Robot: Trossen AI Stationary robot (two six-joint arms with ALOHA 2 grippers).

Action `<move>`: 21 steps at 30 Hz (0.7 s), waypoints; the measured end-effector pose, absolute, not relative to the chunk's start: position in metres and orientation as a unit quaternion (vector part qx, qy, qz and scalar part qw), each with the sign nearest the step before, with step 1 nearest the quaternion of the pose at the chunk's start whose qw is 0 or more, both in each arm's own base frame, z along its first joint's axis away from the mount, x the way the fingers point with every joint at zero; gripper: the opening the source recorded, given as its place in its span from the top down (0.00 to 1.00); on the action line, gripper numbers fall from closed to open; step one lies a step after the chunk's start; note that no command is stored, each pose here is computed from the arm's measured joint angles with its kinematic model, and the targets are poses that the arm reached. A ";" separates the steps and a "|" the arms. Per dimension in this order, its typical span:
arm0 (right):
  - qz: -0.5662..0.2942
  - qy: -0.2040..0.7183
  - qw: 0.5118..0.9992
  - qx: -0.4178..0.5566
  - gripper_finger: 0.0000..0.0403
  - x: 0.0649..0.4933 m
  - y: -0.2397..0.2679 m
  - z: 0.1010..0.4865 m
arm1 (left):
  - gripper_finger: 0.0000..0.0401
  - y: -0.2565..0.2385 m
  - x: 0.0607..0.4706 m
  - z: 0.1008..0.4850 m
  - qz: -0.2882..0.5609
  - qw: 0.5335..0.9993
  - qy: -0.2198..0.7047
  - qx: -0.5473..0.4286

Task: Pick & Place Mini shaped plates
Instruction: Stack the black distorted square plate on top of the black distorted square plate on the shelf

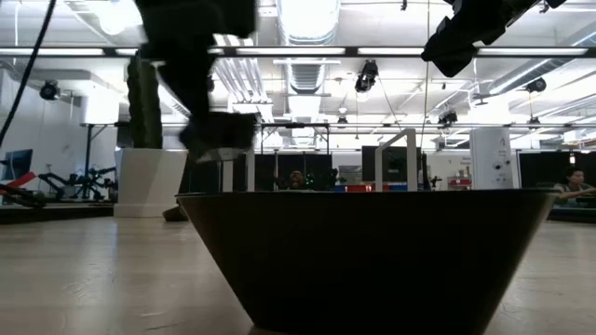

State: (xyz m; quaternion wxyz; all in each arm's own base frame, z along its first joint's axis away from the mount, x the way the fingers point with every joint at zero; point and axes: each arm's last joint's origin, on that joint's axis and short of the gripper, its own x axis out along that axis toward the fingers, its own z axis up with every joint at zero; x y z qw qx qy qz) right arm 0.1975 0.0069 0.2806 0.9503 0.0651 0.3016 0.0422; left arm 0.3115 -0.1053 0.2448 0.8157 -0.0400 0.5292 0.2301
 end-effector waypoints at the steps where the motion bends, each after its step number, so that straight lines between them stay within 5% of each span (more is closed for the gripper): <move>1: 0.042 0.302 0.950 0.067 0.87 0.197 0.007 0.281 | 1.00 -0.104 0.319 0.246 0.217 0.818 0.533 -0.019; 12: 0.040 0.303 0.949 0.075 0.87 0.197 0.007 0.280 | 1.00 -0.080 0.377 0.281 0.072 0.825 0.519 0.214; 21: 0.040 0.302 0.949 0.075 0.87 0.197 0.007 0.281 | 1.00 -0.022 0.393 0.292 0.051 0.822 0.509 0.249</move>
